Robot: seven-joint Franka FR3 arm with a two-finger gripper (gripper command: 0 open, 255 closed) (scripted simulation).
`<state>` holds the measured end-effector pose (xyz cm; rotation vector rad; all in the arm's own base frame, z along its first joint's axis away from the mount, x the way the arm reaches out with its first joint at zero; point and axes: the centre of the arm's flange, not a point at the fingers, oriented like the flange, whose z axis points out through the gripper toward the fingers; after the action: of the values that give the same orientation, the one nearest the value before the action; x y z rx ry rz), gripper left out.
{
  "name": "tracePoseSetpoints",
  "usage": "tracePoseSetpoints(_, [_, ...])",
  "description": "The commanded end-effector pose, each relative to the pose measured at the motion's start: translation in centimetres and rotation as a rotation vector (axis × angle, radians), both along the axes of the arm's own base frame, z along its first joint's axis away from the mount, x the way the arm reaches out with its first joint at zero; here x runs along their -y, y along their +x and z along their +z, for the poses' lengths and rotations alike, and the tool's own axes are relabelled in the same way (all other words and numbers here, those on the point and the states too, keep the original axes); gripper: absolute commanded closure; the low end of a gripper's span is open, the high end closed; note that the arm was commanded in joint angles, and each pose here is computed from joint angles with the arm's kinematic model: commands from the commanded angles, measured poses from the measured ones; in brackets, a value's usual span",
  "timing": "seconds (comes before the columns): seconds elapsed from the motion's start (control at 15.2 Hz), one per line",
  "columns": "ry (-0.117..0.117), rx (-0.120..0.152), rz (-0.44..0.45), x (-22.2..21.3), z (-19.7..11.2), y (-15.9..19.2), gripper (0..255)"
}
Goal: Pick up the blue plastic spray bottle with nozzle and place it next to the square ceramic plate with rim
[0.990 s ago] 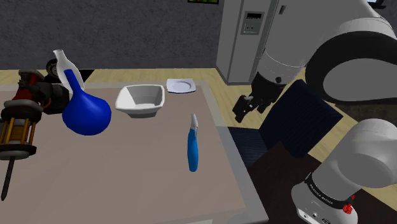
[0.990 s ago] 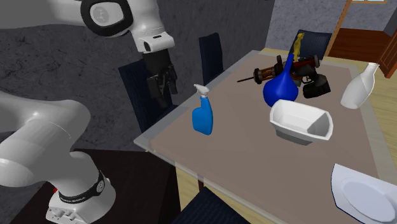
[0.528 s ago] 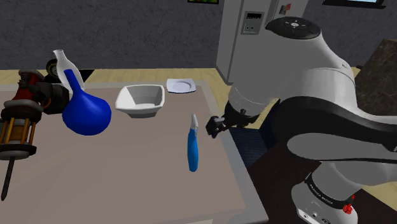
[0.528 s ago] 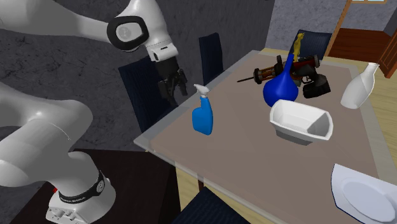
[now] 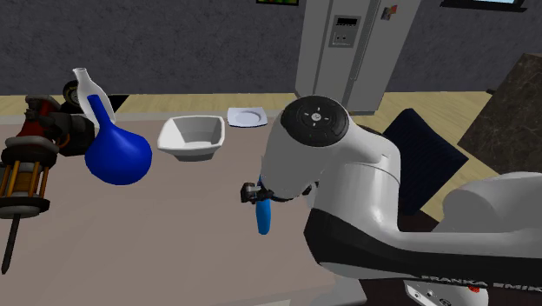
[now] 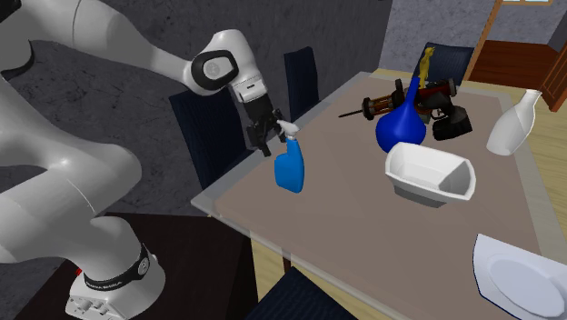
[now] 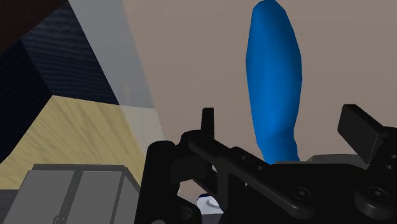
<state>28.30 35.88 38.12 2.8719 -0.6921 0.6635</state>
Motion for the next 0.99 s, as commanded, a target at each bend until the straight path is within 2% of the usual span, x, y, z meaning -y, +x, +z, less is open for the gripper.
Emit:
tracePoseSetpoints(0.0, [0.001, 0.014, -0.021, -1.3, -1.2, 0.6, 0])
tracePoseSetpoints(0.46, [0.001, 0.014, -0.021, -0.5, -4.3, 2.0, 0])
tracePoseSetpoints(0.92, [0.001, 0.014, -0.021, -0.5, -4.3, 2.0, 0])
